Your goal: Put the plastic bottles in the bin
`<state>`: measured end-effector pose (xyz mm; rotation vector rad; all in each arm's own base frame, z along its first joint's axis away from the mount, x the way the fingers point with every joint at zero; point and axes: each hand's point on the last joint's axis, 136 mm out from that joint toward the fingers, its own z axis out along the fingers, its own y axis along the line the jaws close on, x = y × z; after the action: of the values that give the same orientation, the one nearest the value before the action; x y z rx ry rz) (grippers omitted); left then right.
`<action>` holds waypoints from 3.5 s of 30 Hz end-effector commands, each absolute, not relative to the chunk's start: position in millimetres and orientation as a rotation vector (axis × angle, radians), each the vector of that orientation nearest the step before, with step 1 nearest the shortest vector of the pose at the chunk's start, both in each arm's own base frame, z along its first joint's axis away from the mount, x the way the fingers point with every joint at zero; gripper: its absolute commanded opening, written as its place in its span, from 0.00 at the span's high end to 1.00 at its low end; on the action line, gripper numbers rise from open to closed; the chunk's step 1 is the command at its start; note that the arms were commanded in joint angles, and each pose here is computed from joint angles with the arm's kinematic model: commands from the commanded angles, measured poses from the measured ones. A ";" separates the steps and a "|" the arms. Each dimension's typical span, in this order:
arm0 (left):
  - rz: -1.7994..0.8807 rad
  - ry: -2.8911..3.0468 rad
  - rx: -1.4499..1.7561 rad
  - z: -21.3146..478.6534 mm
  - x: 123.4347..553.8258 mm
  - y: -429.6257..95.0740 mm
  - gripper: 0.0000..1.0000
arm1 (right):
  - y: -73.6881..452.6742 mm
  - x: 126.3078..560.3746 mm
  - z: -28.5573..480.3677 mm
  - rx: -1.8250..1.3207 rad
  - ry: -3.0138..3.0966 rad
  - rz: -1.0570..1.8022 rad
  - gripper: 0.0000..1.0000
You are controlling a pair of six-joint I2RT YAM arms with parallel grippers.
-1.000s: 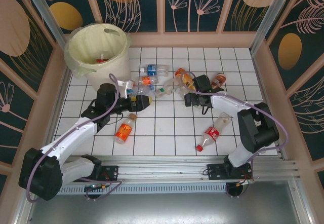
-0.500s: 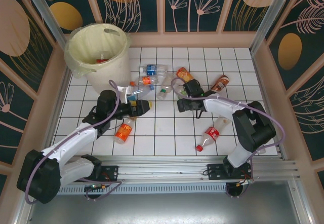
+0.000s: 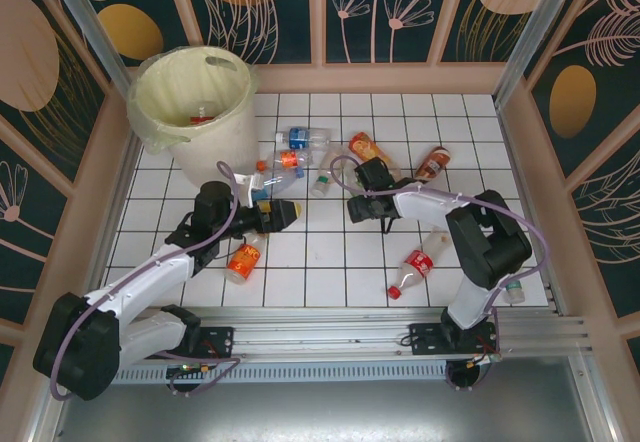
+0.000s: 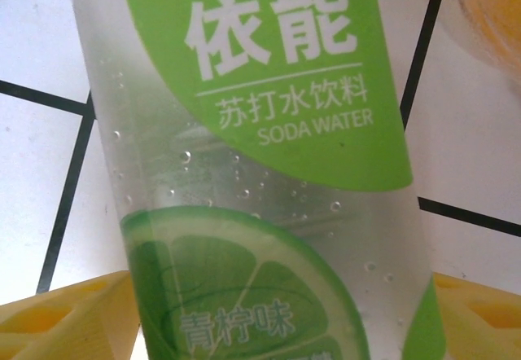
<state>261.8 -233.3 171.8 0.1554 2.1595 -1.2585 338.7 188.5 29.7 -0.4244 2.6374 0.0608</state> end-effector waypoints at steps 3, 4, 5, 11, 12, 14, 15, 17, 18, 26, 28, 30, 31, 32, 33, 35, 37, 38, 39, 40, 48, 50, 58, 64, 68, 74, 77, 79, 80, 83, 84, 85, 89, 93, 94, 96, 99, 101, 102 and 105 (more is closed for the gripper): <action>-1.277 2.126 0.153 175.1 263.0 -236.4 0.01 | 197.2 348.1 38.3 -0.460 2.595 0.060 0.27; -1.279 2.123 0.152 175.7 262.9 -236.5 0.01 | 199.1 346.8 39.0 -0.470 2.591 0.065 0.27; -1.281 2.120 0.152 176.1 262.7 -236.5 0.01 | 201.2 345.1 40.3 -0.480 2.586 0.068 0.28; -1.291 2.119 0.145 174.0 264.0 -237.9 0.01 | 209.6 338.6 47.6 -0.514 2.554 0.087 0.37; -1.294 2.118 0.143 174.8 264.7 -238.5 0.01 | 210.4 338.0 48.8 -0.516 2.553 0.092 0.37; -1.302 2.114 0.137 175.6 265.4 -239.2 0.01 | 212.9 335.4 52.7 -0.518 2.545 0.104 0.37; -1.308 2.108 0.137 177.2 265.7 -239.6 0.01 | 214.1 334.4 55.6 -0.518 2.539 0.113 0.37; -1.322 2.091 0.132 180.3 266.2 -240.4 0.01 | 216.3 330.7 63.2 -0.505 2.525 0.148 0.38; -1.333 2.082 0.130 182.0 266.4 -241.0 0.02 | 217.3 329.1 67.9 -0.495 2.517 0.171 0.38; -1.462 1.952 0.120 209.7 268.8 -249.5 0.03 | 233.3 305.7 118.9 -0.394 2.414 0.529 0.39; -1.502 1.908 0.118 217.6 268.9 -251.7 0.03 | 234.8 299.8 132.4 -0.371 2.382 0.622 0.40; -1.536 1.862 0.122 226.8 268.6 -254.8 0.03 | 236.3 294.4 146.3 -0.355 2.347 0.715 0.41; -1.549 1.841 0.122 231.0 269.2 -255.9 0.03 | 237.0 291.2 152.6 -0.351 2.331 0.759 0.41; -1.564 1.819 0.124 235.4 269.2 -257.6 0.03 | 238.3 287.9 159.7 -0.353 2.310 0.802 0.41; -1.578 1.797 0.125 239.8 269.3 -258.7 0.03 | 239.2 285.2 165.5 -0.355 2.295 0.834 0.41; -1.611 1.748 0.133 250.1 269.3 -262.2 0.02 | 241.0 279.7 177.7 -0.361 2.261 0.897 0.41; -1.637 1.707 0.145 259.7 269.8 -265.8 0.02 | 242.6 275.6 186.9 -0.365 2.236 0.946 0.41; -1.645 1.696 0.146 262.7 270.7 -267.7 0.02 | 244.8 271.8 191.5 -0.374 2.224 0.978 0.41; -1.651 1.683 0.152 266.3 271.5 -269.8 0.02 | 246.4 269.1 195.8 -0.381 2.210 1.004 0.41; -1.662 1.671 0.156 269.2 271.9 -272.2 0.02 | 247.2 266.8 200.0 -0.384 2.196 1.032 0.41; -1.764 1.553 0.205 291.7 269.7 -288.2 0.02 | 246.0 254.7 233.2 -0.409 2.081 1.226 0.41; -1.777 1.547 0.225 293.4 269.5 -293.7 0.02 | 248.7 247.1 240.7 -0.444 2.050 1.289 0.40; -1.783 1.531 0.305 302.3 268.1 -309.4 0.03 | 255.9 217.0 263.2 -0.573 1.948 1.481 0.40; -1.853 1.467 0.382 320.2 257.3 -315.4 0.05 | 258.0 204.5 276.7 -0.598 1.883 1.595 0.40; -1.881 1.438 0.434 329.7 248.8 -320.9 0.06 | 258.7 200.4 281.7 -0.616 1.861 1.625 0.40; -1.898 1.430 0.467 336.9 242.7 -325.9 0.09 | 260.2 191.1 284.6 -0.660 1.836 1.669 0.40; -1.902 1.420 0.470 341.4 241.6 -324.9 0.14 | 260.2 190.8 283.2 -0.660 1.840 1.671 0.40; -1.909 1.409 0.476 344.5 239.8 -324.7 0.16 | 260.6 189.5 284.0 -0.666 1.835 1.676 0.40; -1.913 1.410 0.478 344.9 239.3 -324.8 0.18 | 260.6 189.3 283.9 -0.667 1.834 1.679 0.40; -1.919 1.404 0.483 346.0 237.8 -325.3 0.25 | 260.8 188.6 285.0 -0.672 1.830 1.681 0.40; -1.920 1.402 0.483 346.6 237.9 -324.8 0.27 | 261.3 188.1 285.1 -0.675 1.829 1.683 0.40; -1.922 1.399 0.485 347.3 237.3 -324.7 0.28 | 261.2 188.1 285.8 -0.677 1.827 1.684 0.40; -1.928 1.387 0.491 350.1 235.4 -323.7 0.25 | 261.5 187.2 287.6 -0.682 1.819 1.684 0.40; -1.934 1.375 0.510 353.3 232.2 -323.8 0.14 | 261.3 185.9 290.5 -0.686 1.808 1.689 0.40; -1.934 1.372 0.515 353.6 231.4 -323.7 0.13 | 261.3 185.1 291.6 -0.687 1.805 1.692 0.40; -1.937 1.368 0.520 354.7 230.6 -323.5 0.12 | 261.1 183.8 294.0 -0.691 1.795 1.697 0.40; -1.945 1.359 0.535 357.7 228.2 -324.0 0.12 | 260.6 180.7 297.6 -0.700 1.778 1.701 0.40; -1.946 1.358 0.539 358.6 227.5 -323.6 0.11 | 260.4 179.6 300.1 -0.706 1.767 1.706 0.40; -1.946 1.355 0.541 359.5 226.8 -323.4 0.11 | 260.4 179.3 300.5 -0.708 1.766 1.709 0.40; -1.943 1.352 0.540 360.3 226.6 -322.8 0.06 | 261.2 176.9 303.2 -0.723 1.753 1.721 0.40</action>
<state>241.8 -326.5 331.4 0.4561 1.4715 -1.9286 189.1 260.7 292.0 -0.6513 1.8295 1.6933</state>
